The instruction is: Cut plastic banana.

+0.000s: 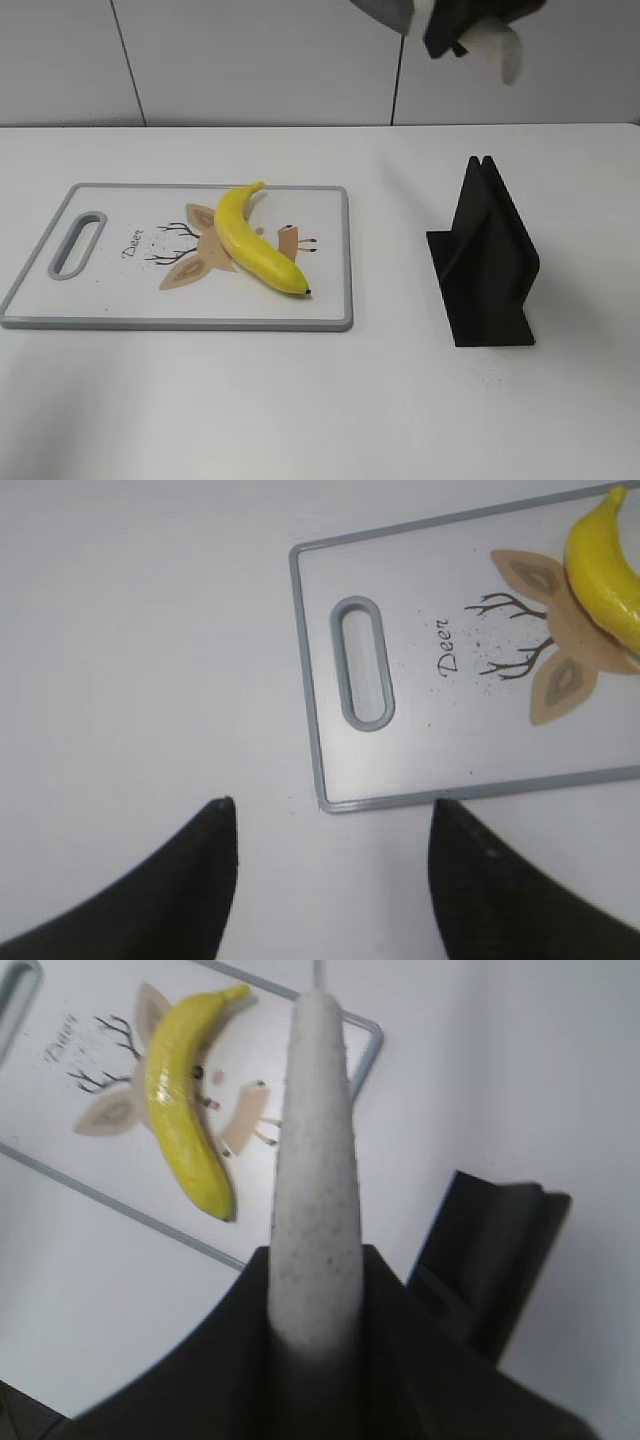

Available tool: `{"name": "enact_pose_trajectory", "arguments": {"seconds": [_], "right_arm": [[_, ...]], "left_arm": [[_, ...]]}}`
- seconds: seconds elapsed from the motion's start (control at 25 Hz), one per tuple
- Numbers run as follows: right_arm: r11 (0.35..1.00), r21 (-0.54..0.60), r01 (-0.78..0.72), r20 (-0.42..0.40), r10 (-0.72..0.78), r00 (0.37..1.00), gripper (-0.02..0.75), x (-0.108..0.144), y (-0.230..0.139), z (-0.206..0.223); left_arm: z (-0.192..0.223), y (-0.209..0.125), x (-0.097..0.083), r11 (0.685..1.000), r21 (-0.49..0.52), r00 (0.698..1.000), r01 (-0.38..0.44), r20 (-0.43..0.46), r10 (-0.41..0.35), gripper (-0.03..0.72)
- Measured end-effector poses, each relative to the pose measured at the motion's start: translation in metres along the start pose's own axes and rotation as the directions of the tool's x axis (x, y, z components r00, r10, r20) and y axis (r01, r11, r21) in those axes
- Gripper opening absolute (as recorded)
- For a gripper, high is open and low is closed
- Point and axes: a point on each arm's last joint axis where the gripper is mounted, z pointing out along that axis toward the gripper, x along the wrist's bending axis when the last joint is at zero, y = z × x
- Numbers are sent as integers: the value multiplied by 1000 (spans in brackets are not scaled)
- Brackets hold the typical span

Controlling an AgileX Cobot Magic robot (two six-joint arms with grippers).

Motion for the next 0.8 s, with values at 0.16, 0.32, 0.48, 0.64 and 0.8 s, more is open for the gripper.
{"name": "enact_pose_trajectory", "arguments": {"seconds": [0.16,0.32,0.48,0.64,0.8], "right_arm": [[999,37,-39,70,37,997,181,-18,-29,-7],[994,13,-106,90,104,991,181,-29,-53,-14],[990,-5,-141,97,141,985,181,-31,-74,-19],[986,19,-166,116,163,980,181,-34,-94,-14],[977,25,-214,148,208,967,181,-39,-110,-6]], "left_arm": [[-20,-34,-3,999,-33,1000,0,-7,0,579],[-36,-73,-7,997,-74,1000,2,-12,-3,579],[-52,-109,-11,989,-146,1000,7,-17,-10,579],[-73,-142,-14,972,-235,999,12,-27,-19,579],[-88,-172,-17,940,-341,999,16,-37,-30,579]]}}
